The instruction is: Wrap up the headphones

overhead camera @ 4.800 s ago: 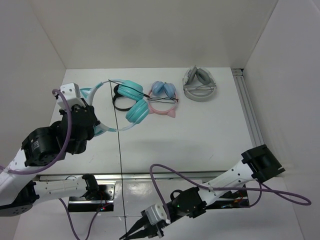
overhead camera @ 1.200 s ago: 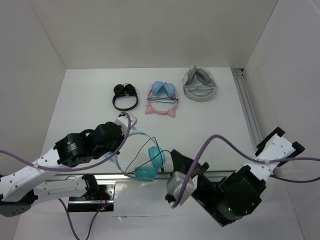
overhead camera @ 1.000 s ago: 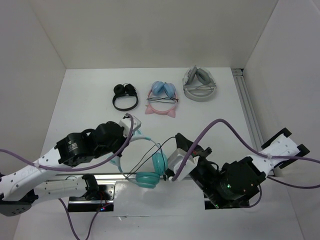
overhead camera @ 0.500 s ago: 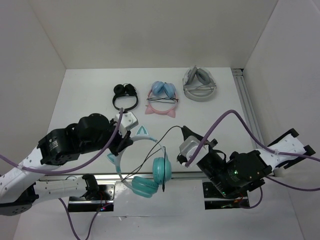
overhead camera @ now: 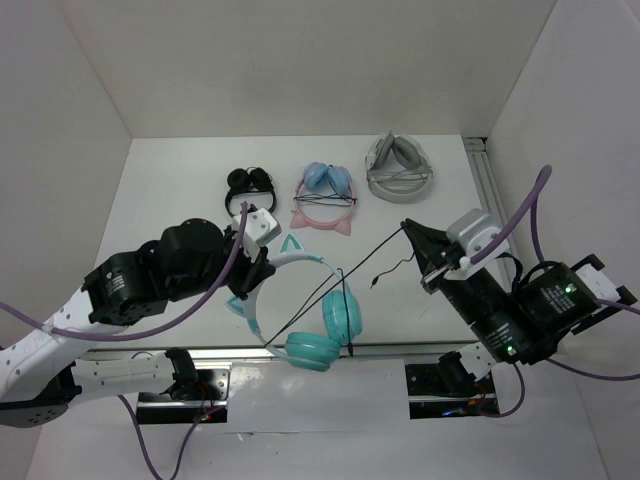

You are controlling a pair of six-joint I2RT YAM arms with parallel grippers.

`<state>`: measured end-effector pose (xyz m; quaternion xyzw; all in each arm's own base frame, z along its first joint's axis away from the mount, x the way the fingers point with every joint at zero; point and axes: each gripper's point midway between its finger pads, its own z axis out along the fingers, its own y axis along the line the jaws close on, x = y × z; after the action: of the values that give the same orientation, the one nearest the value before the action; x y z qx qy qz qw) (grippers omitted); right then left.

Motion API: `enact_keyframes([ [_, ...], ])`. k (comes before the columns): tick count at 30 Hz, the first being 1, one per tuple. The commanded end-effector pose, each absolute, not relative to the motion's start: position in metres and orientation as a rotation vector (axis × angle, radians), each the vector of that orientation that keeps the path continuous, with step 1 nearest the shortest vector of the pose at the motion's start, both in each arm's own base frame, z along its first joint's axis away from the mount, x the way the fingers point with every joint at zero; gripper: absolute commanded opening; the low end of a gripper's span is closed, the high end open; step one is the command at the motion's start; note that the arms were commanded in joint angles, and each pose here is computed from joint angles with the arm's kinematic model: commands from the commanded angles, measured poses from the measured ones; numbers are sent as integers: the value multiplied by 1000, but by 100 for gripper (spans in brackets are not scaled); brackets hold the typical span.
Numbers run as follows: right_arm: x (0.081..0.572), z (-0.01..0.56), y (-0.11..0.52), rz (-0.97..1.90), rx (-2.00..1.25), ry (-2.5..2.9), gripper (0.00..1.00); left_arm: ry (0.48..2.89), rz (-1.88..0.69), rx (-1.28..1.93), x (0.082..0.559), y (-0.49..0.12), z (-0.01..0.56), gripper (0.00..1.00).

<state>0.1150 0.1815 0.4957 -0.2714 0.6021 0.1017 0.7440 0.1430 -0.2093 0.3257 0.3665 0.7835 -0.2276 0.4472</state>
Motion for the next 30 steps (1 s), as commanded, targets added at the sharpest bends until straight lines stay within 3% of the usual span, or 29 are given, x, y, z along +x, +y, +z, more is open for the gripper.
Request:
enact_keyframes([
  [1,132,537,145,354,-411,1372,0,1893,-568,836,154,-217,347,0],
  [11,128,631,155,359,-360,1295,0,1864,-468,556,197,-222,380,0],
  [18,91,649,237,264,-411,1218,0,1919,-402,447,224,-221,373,0],
  [24,74,604,275,193,-475,1210,0,2021,-266,405,242,-197,326,0],
  [27,93,581,235,293,-380,1295,0,2045,-215,380,239,-182,308,0],
  [30,94,529,227,309,-518,1332,0,2075,-166,331,242,-165,293,0],
])
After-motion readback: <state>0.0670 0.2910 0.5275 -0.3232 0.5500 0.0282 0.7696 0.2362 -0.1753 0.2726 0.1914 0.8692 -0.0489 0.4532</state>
